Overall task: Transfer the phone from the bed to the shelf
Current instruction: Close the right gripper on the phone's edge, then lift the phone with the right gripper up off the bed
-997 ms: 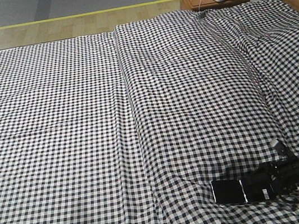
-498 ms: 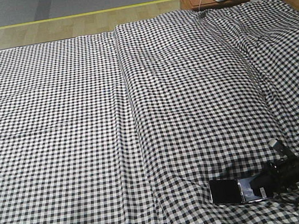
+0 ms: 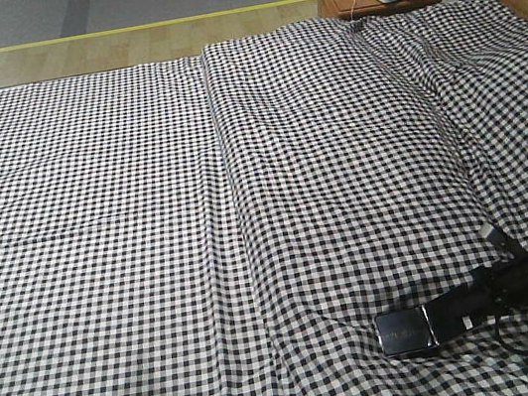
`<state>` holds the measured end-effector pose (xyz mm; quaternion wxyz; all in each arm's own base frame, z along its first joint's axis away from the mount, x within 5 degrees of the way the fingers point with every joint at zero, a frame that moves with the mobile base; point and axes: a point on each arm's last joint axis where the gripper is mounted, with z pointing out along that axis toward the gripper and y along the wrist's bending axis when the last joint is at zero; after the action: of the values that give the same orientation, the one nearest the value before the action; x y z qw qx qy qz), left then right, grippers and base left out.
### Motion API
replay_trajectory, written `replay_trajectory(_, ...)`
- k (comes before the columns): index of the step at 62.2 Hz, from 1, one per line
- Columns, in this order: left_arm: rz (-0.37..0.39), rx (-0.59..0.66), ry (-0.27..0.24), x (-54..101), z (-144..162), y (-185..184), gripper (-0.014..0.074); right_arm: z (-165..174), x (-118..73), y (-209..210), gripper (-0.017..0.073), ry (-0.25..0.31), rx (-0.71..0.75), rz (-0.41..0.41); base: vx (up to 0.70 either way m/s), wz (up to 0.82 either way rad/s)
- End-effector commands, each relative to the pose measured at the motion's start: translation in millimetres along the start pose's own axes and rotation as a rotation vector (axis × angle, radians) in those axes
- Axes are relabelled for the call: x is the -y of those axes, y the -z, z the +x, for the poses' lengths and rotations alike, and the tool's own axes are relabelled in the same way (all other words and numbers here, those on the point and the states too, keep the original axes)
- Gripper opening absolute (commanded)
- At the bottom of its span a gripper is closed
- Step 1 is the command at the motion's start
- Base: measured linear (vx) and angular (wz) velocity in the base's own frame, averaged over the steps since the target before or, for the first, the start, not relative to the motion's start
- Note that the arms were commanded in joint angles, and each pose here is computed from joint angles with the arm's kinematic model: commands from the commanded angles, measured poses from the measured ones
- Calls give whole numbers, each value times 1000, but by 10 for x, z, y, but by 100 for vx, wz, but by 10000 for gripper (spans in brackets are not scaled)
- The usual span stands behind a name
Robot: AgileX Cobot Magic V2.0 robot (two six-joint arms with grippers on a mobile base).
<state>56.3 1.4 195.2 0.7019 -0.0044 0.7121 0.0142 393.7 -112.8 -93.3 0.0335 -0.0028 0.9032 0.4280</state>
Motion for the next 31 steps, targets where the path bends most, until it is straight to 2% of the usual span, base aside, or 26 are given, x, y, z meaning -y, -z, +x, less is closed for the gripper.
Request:
replay_trajectory(1, 1, 103, 19, -2, -153, 21, 1, -188, -364, 329, -3, 65, 31, -87, 0, 0)
replay_trajectory(15, 1, 103, 19, -2, -153, 21, 1, -247, -533, 480, -3, 103, 59, -76, 0, 0)
replay_trajectory(20, 1, 103, 19, -2, -153, 21, 1, -219, -640, 534, -3, 143, 74, -85, 0, 0)
replay_trajectory(31, 1, 103, 19, -2, -153, 21, 1, -199, -900, 678, -3, 183, 137, -111, 0, 0)
